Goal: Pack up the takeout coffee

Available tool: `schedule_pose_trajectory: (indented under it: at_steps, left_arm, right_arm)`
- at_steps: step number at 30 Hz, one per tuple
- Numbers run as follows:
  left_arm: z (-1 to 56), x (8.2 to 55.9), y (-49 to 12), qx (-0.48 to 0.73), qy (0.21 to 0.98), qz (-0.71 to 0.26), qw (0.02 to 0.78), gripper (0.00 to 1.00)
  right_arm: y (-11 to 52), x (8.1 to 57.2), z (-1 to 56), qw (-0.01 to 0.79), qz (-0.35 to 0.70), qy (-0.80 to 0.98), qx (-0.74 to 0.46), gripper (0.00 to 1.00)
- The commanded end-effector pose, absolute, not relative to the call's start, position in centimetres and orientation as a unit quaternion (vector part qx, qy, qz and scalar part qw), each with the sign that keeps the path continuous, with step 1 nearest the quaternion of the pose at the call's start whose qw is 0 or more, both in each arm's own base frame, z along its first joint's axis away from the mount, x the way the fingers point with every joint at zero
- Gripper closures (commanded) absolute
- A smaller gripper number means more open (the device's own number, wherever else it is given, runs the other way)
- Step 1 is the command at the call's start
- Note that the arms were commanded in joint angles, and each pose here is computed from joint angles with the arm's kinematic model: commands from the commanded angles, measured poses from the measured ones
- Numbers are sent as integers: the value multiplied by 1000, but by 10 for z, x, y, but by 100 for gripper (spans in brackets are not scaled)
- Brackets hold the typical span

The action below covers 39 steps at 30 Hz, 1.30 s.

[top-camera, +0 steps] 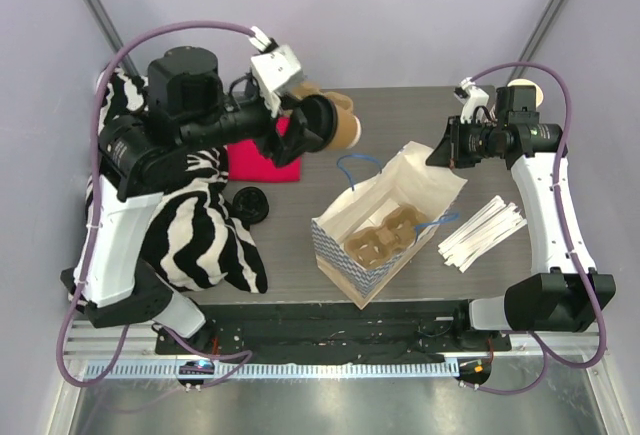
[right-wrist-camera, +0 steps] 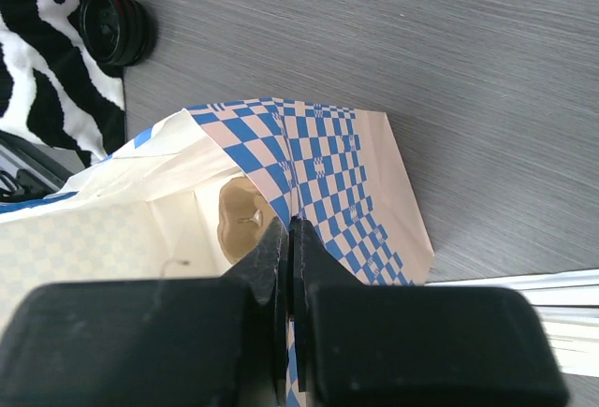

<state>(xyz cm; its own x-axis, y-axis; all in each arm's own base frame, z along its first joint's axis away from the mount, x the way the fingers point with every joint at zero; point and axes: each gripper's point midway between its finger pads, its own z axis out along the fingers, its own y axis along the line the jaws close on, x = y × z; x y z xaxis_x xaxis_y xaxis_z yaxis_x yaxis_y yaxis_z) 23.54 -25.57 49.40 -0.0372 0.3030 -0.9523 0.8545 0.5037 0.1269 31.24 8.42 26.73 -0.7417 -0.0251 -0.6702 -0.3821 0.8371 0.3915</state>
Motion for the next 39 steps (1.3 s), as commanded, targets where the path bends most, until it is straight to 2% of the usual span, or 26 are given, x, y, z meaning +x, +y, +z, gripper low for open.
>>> schedule_pose_trajectory:
  at_steps: [1,9,17,20,21,22,23,26,31,39]
  left_arm:
    - [503,208,-303,488,616,-274,555,75]
    - [438,176,-368,573,622,-254,469,76]
    - [337,183,-370,613,679,-173,365,80]
    - [307,180,-354,638,677,-146,337,83]
    - [310,179,-348,639,672,-146,346,84]
    - [308,178,-345,645,666,-144,347,84]
    - [298,175,-341,652,665,-141,337,84]
    - [304,168,-337,662,647,-155,345,84]
    - [304,162,-339,675,630,-171,343,84]
    - [302,161,-345,684,625,-174,333,84]
  right_arm:
    - [93,317,277,351,288,885,-103,99]
    - [100,315,285,358,303,878,-92,99]
    - [107,279,283,334,327,882,-65,99]
    - [112,264,284,317,344,881,-78,76]
    - [110,264,286,318,336,882,-88,52]
    - [109,266,288,324,330,881,-102,44]
    - [105,272,302,355,309,870,-147,30]
    - [100,292,329,399,279,848,-208,14]
    - [115,307,355,439,286,777,-350,7]
    - [170,304,339,410,283,698,-514,7]
